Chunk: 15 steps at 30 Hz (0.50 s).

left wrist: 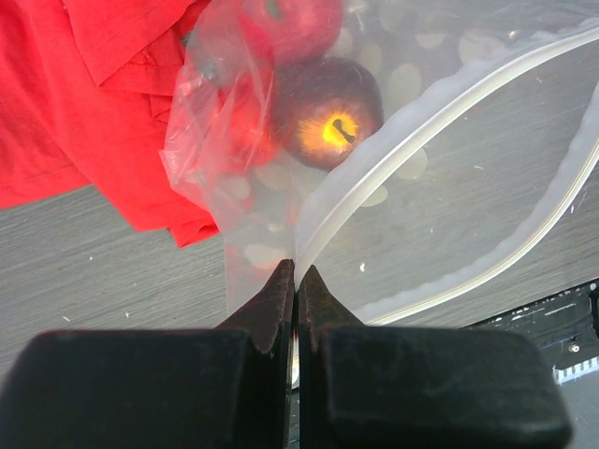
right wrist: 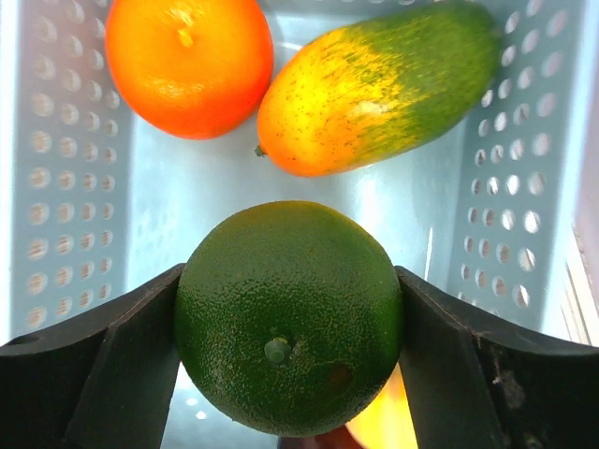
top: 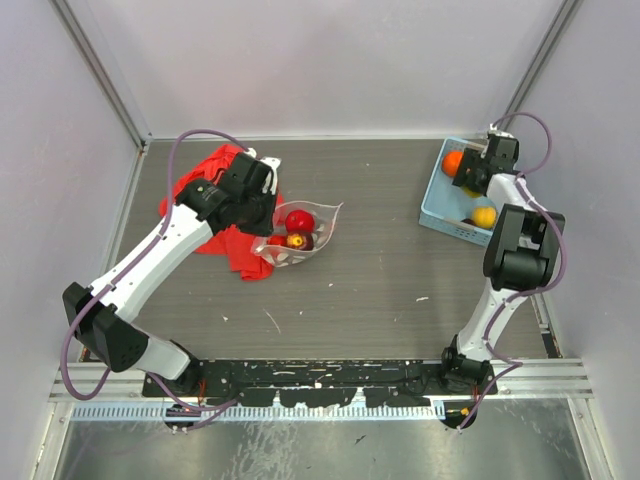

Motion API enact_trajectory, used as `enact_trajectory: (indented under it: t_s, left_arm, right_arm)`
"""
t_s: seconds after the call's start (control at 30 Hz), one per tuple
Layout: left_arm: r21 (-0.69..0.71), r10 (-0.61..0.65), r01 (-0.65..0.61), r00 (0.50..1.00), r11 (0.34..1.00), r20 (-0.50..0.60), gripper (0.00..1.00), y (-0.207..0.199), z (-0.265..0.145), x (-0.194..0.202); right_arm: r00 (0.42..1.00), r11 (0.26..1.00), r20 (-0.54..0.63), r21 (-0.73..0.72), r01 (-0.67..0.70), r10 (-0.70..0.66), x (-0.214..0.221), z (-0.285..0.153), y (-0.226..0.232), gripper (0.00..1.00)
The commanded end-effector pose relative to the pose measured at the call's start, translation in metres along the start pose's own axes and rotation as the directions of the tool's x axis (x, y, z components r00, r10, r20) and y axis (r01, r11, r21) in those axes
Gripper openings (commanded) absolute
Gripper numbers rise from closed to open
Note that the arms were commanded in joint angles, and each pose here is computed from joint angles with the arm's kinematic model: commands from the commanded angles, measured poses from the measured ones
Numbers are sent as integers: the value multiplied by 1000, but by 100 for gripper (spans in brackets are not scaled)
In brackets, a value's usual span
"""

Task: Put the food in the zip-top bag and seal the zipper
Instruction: Pick up the fake fruit from the bin.

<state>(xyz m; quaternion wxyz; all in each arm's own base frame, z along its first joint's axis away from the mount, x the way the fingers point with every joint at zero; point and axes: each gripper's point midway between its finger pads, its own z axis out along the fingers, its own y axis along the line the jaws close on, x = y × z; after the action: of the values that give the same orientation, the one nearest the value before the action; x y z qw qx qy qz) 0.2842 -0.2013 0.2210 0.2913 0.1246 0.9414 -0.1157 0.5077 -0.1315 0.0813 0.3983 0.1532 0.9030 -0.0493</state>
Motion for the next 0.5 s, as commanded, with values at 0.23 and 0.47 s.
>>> enact_trajectory:
  t_s: [0.23,0.47]
  left_arm:
    - [62,-14,9,998,998,69,0,-9,-11,-14]
    - [60,-12,8,998,998,67,0,-9,-10,-14]
  right_arm:
    - [982,994,175,-98,-55,72,-48,-90,45,55]
    - [983,987,182,-160,-9,39,-33,-131,82,55]
